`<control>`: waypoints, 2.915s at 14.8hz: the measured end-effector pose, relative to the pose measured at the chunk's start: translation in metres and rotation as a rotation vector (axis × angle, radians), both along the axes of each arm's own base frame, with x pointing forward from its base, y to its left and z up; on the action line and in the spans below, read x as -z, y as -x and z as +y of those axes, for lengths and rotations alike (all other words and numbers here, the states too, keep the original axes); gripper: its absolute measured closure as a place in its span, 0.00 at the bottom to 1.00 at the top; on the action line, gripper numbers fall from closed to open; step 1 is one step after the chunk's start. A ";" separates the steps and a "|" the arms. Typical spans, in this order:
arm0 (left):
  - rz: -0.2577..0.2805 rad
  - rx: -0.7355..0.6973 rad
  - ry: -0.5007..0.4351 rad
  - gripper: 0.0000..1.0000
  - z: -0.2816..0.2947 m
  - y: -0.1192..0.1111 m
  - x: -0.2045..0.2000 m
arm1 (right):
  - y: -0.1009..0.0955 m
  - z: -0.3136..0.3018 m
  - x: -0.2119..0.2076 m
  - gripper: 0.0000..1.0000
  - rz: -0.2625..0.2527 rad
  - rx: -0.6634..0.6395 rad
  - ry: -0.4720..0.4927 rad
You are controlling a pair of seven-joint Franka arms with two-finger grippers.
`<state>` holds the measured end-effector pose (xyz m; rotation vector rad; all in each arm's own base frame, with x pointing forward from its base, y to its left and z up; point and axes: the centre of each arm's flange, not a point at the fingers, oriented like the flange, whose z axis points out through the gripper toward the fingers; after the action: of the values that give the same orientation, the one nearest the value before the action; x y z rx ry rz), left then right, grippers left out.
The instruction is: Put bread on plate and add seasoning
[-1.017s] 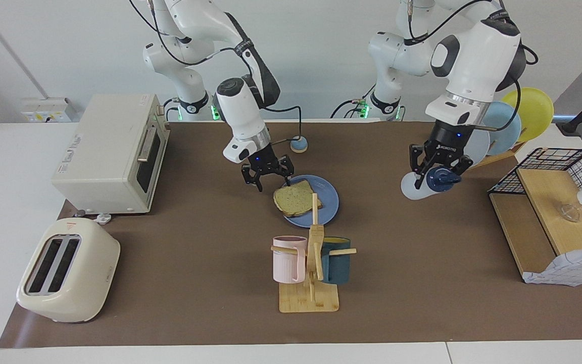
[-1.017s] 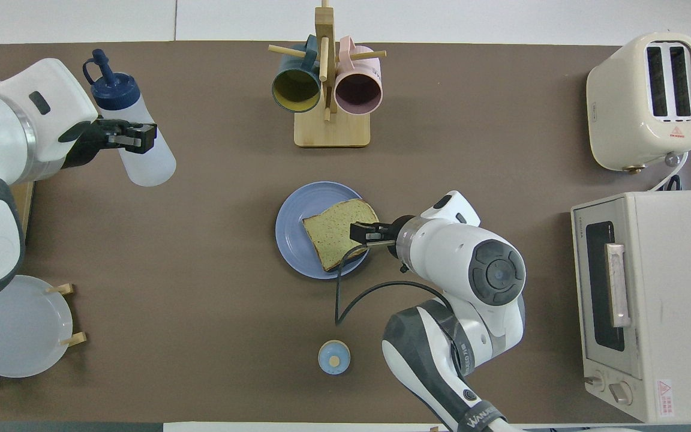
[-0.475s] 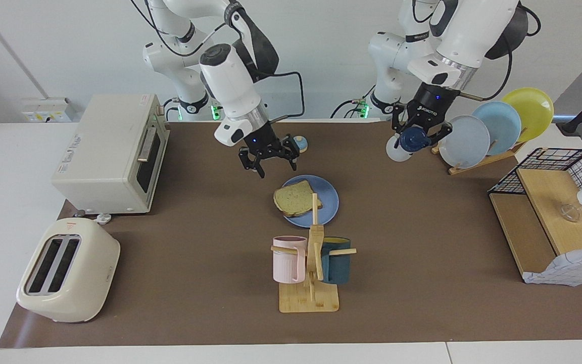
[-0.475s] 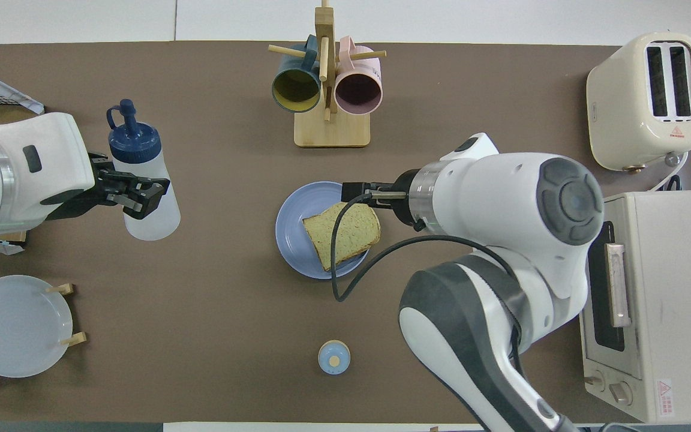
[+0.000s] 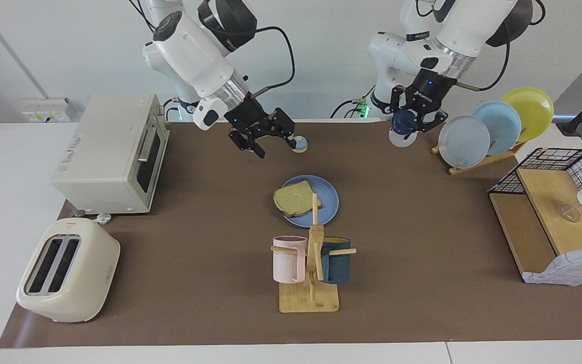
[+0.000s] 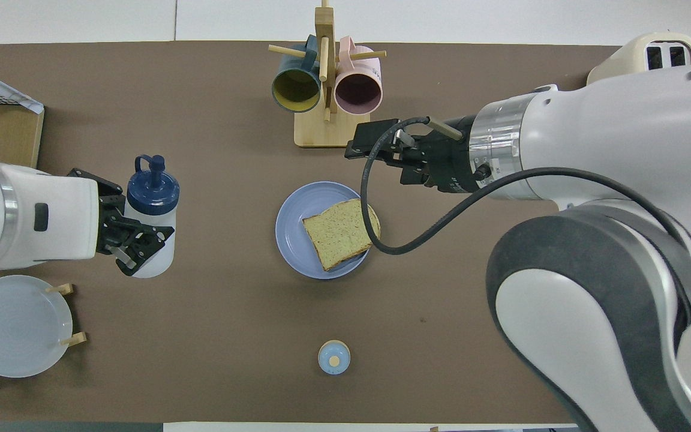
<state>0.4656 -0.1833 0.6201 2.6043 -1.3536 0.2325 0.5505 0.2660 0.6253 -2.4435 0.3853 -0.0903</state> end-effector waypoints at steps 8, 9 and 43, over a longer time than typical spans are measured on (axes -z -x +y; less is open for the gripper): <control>0.053 0.256 -0.005 0.63 -0.063 0.046 0.000 | 0.055 0.084 -0.066 0.33 -0.004 -0.067 -0.033; 0.057 0.280 0.006 0.63 -0.064 0.048 -0.001 | 0.065 0.098 -0.065 0.38 -0.009 -0.084 -0.009; 0.073 0.451 0.067 0.63 -0.060 0.055 -0.003 | 0.107 0.126 -0.074 0.66 -0.028 -0.122 0.088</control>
<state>0.4105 -0.2432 0.6233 2.1551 -1.8175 0.1080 0.4436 0.3924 0.6995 -2.5435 0.2234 -0.0911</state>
